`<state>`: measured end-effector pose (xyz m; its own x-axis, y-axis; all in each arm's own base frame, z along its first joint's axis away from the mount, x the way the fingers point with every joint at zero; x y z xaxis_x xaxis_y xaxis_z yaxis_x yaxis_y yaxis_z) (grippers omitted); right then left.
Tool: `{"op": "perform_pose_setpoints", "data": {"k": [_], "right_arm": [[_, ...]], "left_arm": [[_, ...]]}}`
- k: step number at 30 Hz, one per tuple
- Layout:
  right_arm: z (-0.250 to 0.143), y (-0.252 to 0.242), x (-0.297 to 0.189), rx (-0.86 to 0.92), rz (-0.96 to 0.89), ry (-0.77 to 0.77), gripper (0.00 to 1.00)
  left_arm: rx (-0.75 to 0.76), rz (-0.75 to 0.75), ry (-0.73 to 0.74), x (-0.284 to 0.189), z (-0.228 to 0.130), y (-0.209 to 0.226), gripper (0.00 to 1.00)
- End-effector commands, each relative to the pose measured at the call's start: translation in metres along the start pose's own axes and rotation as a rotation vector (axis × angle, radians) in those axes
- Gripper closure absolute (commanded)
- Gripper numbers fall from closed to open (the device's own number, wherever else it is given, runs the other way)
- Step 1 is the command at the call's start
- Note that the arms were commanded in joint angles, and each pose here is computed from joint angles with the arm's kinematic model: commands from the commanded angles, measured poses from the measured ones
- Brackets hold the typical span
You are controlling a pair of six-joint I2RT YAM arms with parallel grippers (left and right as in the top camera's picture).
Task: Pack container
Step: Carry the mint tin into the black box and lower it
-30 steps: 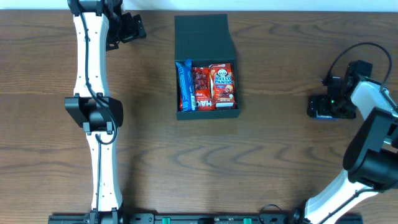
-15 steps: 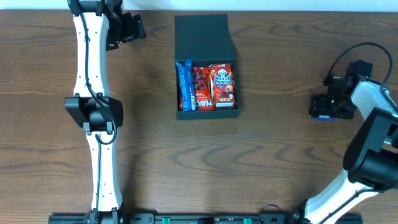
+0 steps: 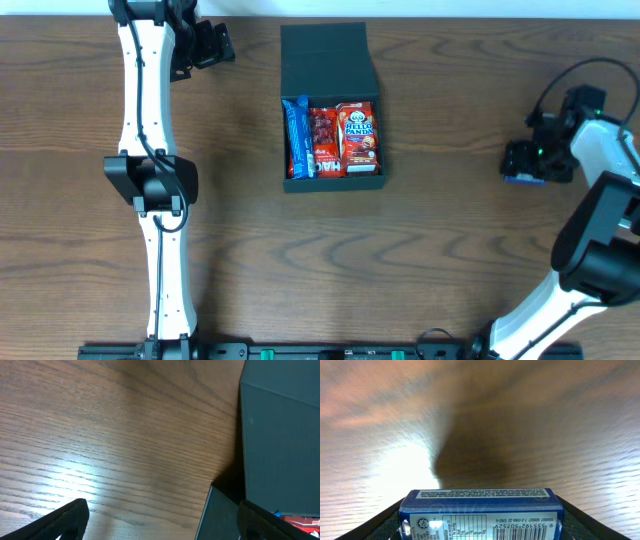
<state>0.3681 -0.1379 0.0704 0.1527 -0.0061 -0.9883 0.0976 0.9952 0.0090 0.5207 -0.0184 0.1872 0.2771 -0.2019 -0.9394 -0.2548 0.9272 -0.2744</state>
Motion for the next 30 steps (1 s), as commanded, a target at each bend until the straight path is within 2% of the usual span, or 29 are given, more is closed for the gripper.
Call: {"op": "perform_pose_setpoints", "data": {"k": [1, 8, 16, 25, 30], "right_arm": [[0.025, 0.01, -0.017, -0.012, 0.022, -0.063, 0.27], [0.069, 0.064, -0.057, -0.152, 0.029, -0.168, 0.28], [0.097, 0.185, -0.095, -0.364, 0.095, -0.302, 0.28], [0.069, 0.325, -0.113, -0.534, 0.225, -0.378, 0.29], [0.048, 0.374, -0.109, -0.525, 0.285, -0.368, 0.28]], "left_arm": [[-0.005, -0.009, -0.024, -0.01, 0.001, -0.003, 0.05], [-0.007, -0.003, -0.01, -0.01, -0.001, -0.002, 0.05], [-0.001, 0.013, 0.031, -0.01, -0.01, 0.001, 0.05], [0.011, 0.041, 0.097, -0.011, -0.023, 0.006, 0.04], [0.007, 0.047, 0.115, -0.012, -0.026, 0.008, 0.05]]}}
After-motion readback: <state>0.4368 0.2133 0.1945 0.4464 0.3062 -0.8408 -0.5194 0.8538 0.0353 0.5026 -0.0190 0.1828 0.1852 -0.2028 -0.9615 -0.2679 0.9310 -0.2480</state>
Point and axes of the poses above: each gripper's point midway between its finger pads, its own x axis out along the fingers, its own y axis along the line the jaws close on, z = x × y, the point moved 5 cm from there along -x, back along the fingers, and after that the axes turned 2 degrees about -x, right-handed, at the moved point
